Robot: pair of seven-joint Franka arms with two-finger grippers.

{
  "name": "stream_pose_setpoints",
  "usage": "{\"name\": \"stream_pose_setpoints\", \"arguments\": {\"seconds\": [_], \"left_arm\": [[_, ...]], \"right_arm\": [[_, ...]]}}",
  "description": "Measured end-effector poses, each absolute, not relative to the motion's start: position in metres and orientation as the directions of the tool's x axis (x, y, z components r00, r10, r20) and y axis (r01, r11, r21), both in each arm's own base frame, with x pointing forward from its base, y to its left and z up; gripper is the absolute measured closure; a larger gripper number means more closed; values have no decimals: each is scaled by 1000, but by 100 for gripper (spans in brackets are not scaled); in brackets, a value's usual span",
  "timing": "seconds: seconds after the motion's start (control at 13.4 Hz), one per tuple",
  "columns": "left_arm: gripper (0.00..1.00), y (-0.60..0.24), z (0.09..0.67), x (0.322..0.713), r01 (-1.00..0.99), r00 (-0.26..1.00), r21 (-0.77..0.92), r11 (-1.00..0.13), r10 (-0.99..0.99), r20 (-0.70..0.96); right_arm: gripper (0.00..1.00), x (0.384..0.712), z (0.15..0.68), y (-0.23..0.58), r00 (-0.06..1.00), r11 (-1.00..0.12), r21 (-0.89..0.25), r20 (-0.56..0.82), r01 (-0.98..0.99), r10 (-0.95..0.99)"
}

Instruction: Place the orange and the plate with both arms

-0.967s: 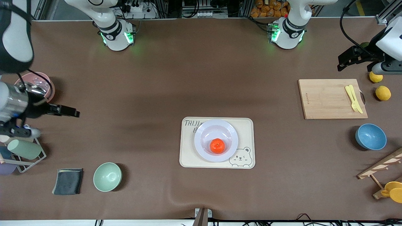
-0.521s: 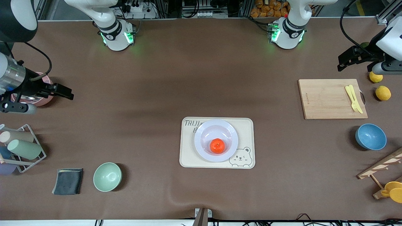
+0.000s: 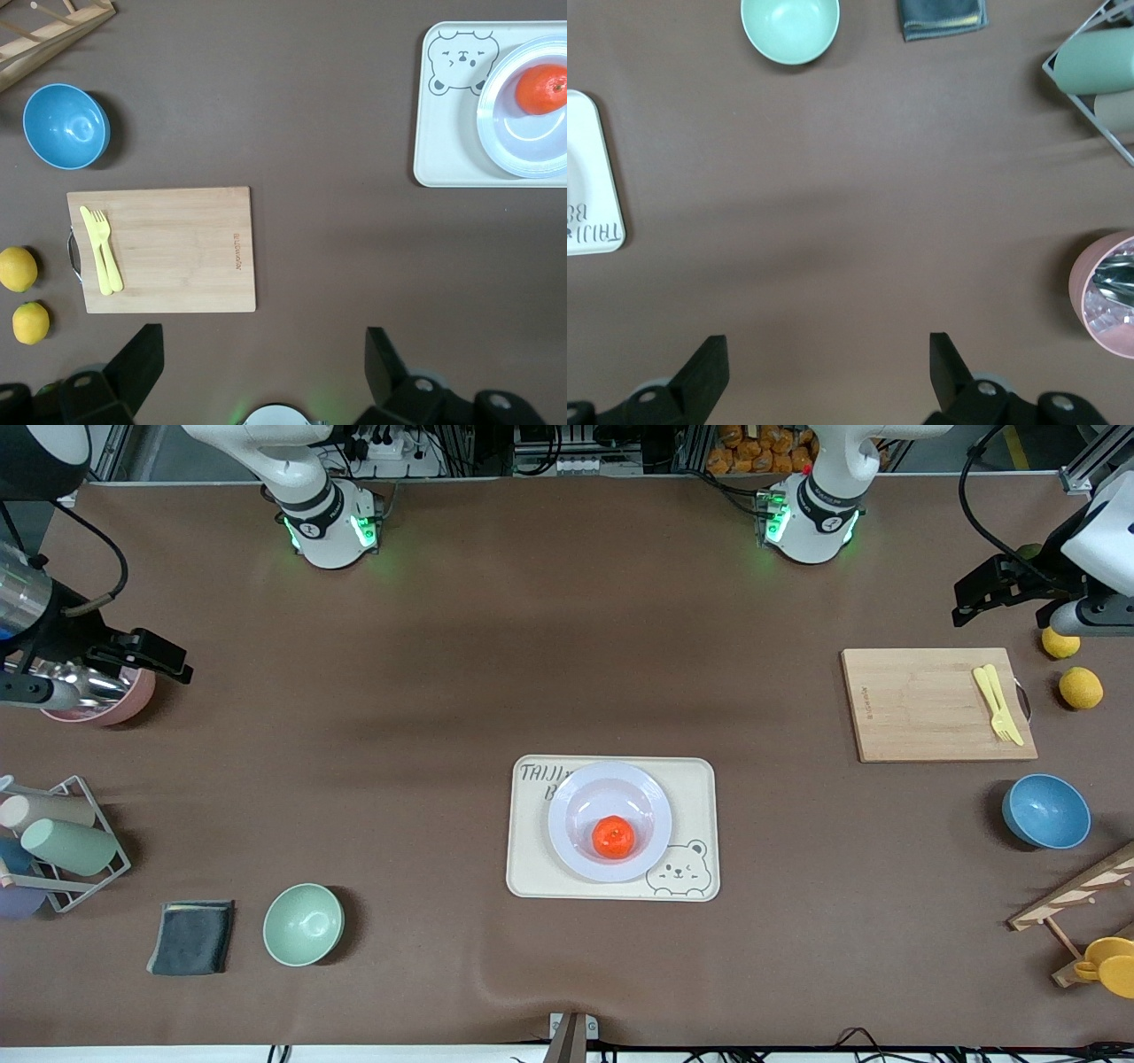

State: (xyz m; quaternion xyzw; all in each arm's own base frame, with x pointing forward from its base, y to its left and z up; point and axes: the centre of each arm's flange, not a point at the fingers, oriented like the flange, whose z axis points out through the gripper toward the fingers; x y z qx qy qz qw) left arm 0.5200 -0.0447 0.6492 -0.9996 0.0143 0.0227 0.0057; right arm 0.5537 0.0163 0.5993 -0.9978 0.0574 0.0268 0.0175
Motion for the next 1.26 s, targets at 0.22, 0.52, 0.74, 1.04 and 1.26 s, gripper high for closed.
{"name": "stream_pose_setpoints", "arguments": {"seconds": [0.22, 0.52, 0.74, 1.04, 1.26], "left_arm": [[0, -45, 649, 520, -29, 999, -12, -1000, -28, -44], [0, -44, 650, 521, -29, 999, -11, -1000, -28, -41], [0, -45, 650, 521, -29, 999, -11, -1000, -28, -40], [0, -45, 650, 521, -30, 999, -11, -999, -30, -39], [0, -45, 650, 521, -30, 999, -11, -999, -30, -39]], "right_arm": [[0, 555, 604, 6, 991, -991, -34, -39, -133, -131], [0, 558, 605, 1, 990, -990, -36, -28, -139, -138], [0, 559, 607, 2, 990, -990, -37, -22, -138, -137], [0, 562, 602, 1, 990, -990, -36, -31, -139, -138], [0, 563, 601, 1, 990, -990, -36, -31, -139, -138]]}}
